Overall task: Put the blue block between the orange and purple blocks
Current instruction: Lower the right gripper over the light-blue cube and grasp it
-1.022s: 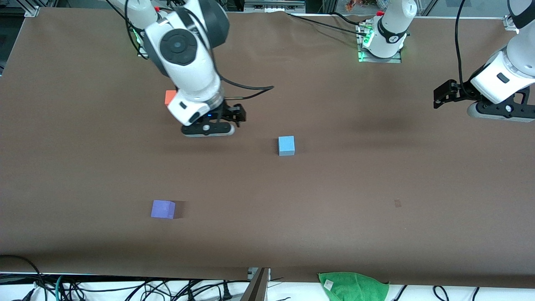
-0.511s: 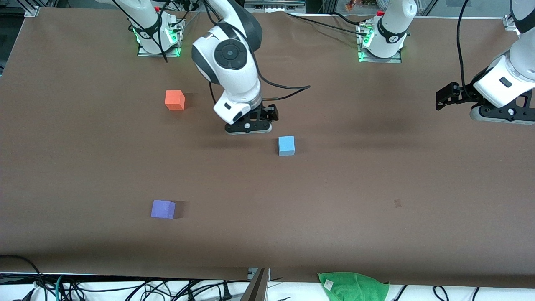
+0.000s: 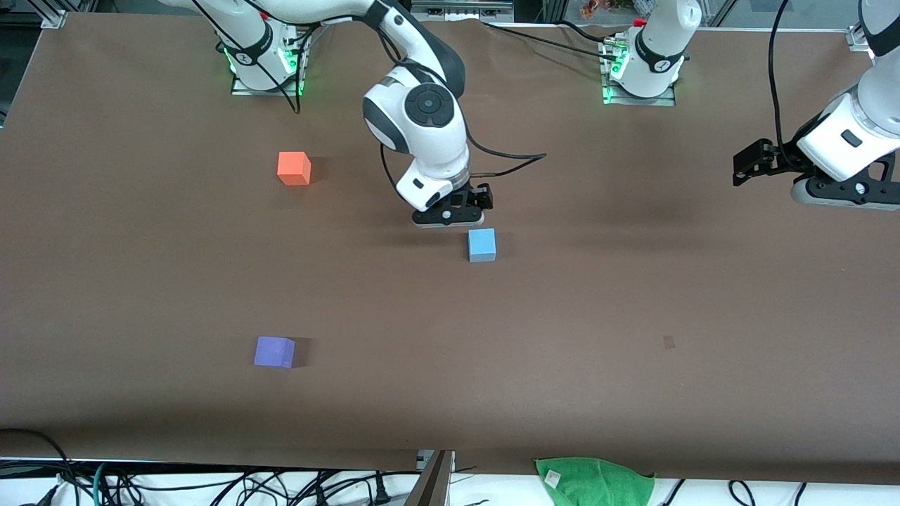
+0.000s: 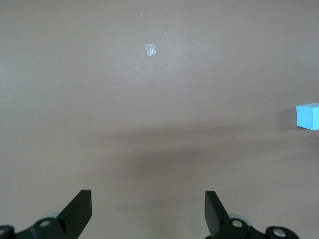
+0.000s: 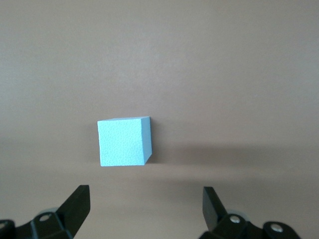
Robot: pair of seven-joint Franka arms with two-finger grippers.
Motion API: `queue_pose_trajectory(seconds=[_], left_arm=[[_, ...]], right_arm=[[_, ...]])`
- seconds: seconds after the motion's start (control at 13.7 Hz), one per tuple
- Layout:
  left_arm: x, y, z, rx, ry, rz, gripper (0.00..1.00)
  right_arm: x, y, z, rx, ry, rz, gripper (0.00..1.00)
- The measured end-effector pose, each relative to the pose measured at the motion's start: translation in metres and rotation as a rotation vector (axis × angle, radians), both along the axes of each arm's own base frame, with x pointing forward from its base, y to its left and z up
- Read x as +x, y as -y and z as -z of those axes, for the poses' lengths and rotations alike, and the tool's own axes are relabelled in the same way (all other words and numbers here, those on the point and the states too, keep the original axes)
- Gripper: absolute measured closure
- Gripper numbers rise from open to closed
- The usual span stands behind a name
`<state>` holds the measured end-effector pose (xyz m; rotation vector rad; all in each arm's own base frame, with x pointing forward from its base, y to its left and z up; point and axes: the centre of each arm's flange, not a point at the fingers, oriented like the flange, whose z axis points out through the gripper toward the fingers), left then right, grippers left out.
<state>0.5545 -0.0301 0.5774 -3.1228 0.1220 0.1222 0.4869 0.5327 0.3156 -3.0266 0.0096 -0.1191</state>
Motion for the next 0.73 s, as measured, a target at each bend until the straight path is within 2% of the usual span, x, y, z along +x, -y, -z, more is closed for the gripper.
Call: queue_pose_trajectory(seconds=[0.37,0.73], left_arm=[[0.0,0.0,0.0,0.0,0.001,0.001,0.0],[0.0,0.001,-0.001,0.0,0.002,0.001,0.0]], right_arm=[[-0.012,-0.021,0.04,0.021,0.037,0.015,0.0],[-0.011,-0.036,0.063,0.03,0.074,-0.014,0.0]])
